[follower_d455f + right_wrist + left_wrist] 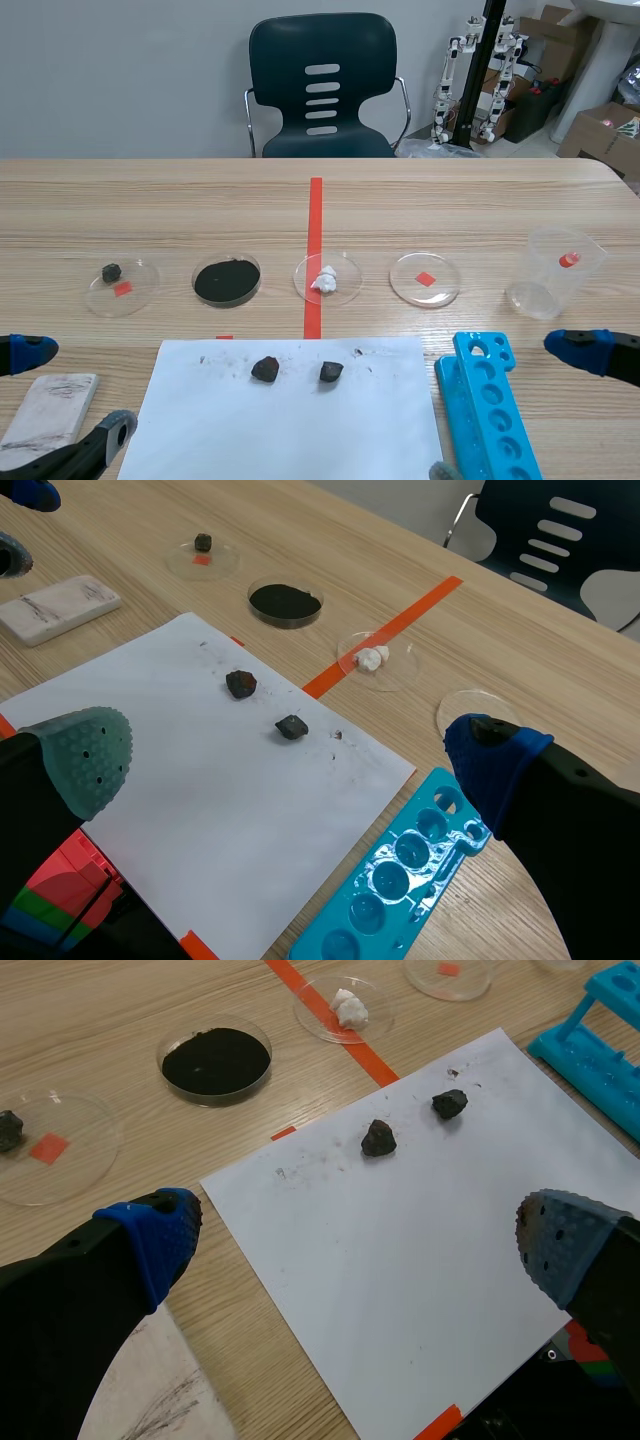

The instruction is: Pick up the right mineral with the left hand

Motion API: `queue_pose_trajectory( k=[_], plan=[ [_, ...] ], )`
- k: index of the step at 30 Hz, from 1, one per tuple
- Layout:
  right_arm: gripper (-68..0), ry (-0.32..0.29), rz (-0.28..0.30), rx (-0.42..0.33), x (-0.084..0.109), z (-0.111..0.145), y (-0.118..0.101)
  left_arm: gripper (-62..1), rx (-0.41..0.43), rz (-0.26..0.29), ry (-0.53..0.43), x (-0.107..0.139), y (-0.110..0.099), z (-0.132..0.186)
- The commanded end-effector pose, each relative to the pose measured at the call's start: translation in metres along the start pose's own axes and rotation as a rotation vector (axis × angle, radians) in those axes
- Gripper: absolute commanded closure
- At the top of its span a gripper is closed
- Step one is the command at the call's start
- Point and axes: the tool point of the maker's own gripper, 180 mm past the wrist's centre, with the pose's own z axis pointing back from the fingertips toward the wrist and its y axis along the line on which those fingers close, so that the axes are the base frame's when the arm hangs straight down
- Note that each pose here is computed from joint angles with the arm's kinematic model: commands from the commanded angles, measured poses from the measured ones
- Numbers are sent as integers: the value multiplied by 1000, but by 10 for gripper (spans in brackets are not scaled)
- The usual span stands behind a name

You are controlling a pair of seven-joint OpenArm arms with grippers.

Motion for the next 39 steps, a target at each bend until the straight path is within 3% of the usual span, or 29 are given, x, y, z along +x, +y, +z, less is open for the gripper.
queue_pose_trajectory(
  k=[1, 19, 27, 32, 34, 39],
  plan=[
    [-679, -26, 5, -1, 6, 0, -3, -623, -10, 6, -25, 6, -3, -1],
    [-679, -26, 5, -1, 6, 0, -3, -623, 7, 5, -37, 9, 1, -3],
    [-679, -26, 5, -1, 6, 0, -3, -623, 26, 10, -90, 22, 5, -12],
    [-679, -26, 5, -1, 6, 0, -3, -623, -90, -51, -28, 24, -8, -35],
    [-679, -26, 5, -1, 6, 0, -3, -623, -141, -50, -1, 27, -15, -47],
    [-679, -26, 5, -1, 6, 0, -3, -623, -202, -99, 24, 42, -29, -84]
  ],
)
